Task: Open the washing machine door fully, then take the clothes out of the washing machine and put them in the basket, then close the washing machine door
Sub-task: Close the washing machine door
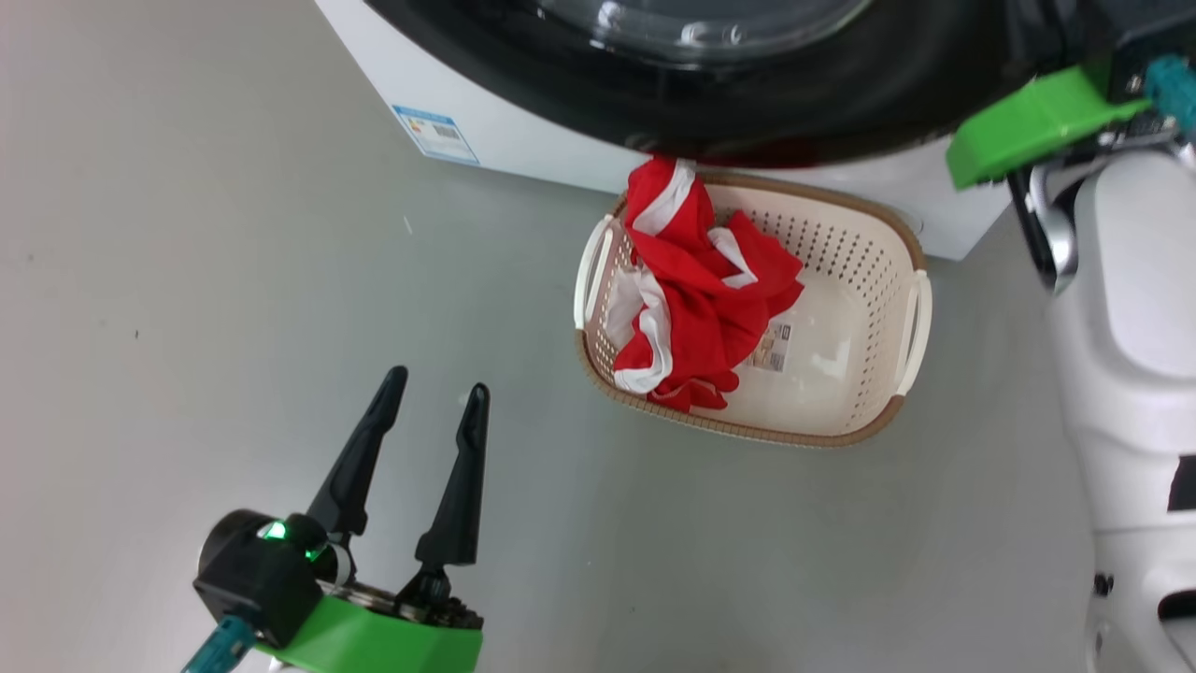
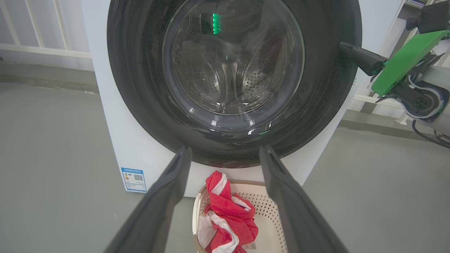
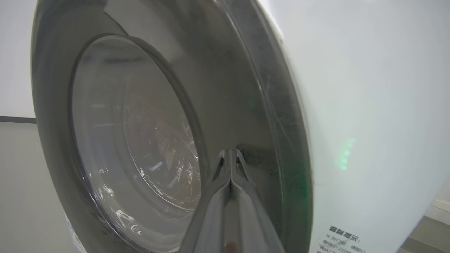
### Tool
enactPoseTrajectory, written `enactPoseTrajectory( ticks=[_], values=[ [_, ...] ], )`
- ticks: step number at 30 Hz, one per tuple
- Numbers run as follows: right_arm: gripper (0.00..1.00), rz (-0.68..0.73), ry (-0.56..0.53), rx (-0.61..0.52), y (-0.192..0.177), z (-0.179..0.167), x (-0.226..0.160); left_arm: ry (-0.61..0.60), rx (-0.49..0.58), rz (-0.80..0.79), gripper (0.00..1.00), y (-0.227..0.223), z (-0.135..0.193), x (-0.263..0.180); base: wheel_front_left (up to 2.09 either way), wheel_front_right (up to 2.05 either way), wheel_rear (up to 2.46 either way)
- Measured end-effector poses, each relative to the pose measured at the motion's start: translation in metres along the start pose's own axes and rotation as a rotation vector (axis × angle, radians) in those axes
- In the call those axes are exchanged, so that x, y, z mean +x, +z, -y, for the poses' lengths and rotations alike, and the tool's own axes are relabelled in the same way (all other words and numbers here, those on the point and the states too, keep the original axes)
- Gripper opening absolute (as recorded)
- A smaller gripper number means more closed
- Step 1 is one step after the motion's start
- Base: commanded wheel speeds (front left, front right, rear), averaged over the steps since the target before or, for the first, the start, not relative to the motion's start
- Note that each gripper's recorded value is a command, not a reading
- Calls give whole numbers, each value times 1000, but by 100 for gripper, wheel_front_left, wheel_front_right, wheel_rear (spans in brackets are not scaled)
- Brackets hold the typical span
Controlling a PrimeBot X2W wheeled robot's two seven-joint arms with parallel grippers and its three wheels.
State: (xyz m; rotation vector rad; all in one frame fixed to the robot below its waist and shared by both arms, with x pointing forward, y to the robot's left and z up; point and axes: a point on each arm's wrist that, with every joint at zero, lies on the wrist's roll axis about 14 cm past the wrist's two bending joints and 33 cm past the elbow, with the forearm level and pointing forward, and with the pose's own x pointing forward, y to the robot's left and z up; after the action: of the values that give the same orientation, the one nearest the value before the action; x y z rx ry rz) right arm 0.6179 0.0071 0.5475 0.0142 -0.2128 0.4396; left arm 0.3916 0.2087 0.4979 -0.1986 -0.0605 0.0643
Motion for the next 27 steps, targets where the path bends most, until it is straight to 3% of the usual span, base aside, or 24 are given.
enactPoseTrajectory(
  ticks=[9, 22, 23, 24, 27],
  values=[
    [0, 26, 35, -37, -2, -3, 25, -13, -12, -44, 100, -19, 2, 13, 0, 0, 0],
    [0, 68, 13, -22, 20, 7, 17, -18, -37, -12, 100, -11, 4, 19, 0, 0, 0],
    [55, 75, 10, -16, 23, 9, 14, -16, -41, -6, 100, -9, 4, 20, 0, 0, 0],
    [98, 78, 8, -13, 25, 10, 12, -15, -45, 0, 100, -7, 4, 21, 0, 0, 0],
    [100, 72, 9, 3, 24, 10, -2, -22, -51, 16, 100, -3, 8, 23, 0, 0, 0]
  ],
)
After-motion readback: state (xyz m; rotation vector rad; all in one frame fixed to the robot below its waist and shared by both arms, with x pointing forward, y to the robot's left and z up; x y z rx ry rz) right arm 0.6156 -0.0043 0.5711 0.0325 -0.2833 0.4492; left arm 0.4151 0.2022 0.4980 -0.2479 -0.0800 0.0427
